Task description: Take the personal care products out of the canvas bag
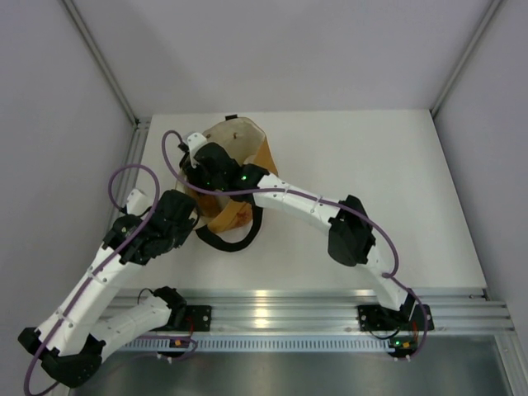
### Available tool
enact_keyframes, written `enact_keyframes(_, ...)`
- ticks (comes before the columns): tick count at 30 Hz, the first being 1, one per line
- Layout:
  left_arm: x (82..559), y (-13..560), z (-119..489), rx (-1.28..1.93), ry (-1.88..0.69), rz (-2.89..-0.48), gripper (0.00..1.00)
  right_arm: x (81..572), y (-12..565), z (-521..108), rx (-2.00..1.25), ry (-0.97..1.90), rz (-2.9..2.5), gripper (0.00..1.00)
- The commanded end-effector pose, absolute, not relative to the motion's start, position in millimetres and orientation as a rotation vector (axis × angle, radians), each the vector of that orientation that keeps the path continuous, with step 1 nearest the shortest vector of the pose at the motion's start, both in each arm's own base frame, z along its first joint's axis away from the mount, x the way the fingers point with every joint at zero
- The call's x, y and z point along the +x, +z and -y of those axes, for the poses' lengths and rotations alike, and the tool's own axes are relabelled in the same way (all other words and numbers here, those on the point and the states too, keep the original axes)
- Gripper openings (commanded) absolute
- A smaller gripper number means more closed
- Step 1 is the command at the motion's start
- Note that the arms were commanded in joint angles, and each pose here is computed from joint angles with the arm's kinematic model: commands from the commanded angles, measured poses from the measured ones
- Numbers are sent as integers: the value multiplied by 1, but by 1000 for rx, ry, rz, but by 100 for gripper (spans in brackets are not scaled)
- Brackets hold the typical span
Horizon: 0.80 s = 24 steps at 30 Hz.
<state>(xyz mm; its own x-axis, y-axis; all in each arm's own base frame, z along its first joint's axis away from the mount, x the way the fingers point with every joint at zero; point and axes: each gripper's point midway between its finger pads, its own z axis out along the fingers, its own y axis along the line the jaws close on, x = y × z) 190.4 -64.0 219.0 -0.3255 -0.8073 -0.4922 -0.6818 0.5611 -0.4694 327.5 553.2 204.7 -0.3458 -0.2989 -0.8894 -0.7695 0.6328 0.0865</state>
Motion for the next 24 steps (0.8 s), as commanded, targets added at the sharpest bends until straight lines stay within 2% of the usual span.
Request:
enact_keyframes(1,187,214,58,-1176,-171,-2105,0,326,237,-569,-794,728,-1824,7)
enact_keyframes(3,187,214,58,-1178,-171,-2104,0,326,239,-568,-785,733,-1816,0)
enact_keyframes(15,197,226,63,-1165,-195,-2084,0,320,341,-553,-675,806,-1629,0)
enact_keyframes(24,201,234,63,-1197,-226,-2038,0,311,385,-539,-645,836,-1551,0)
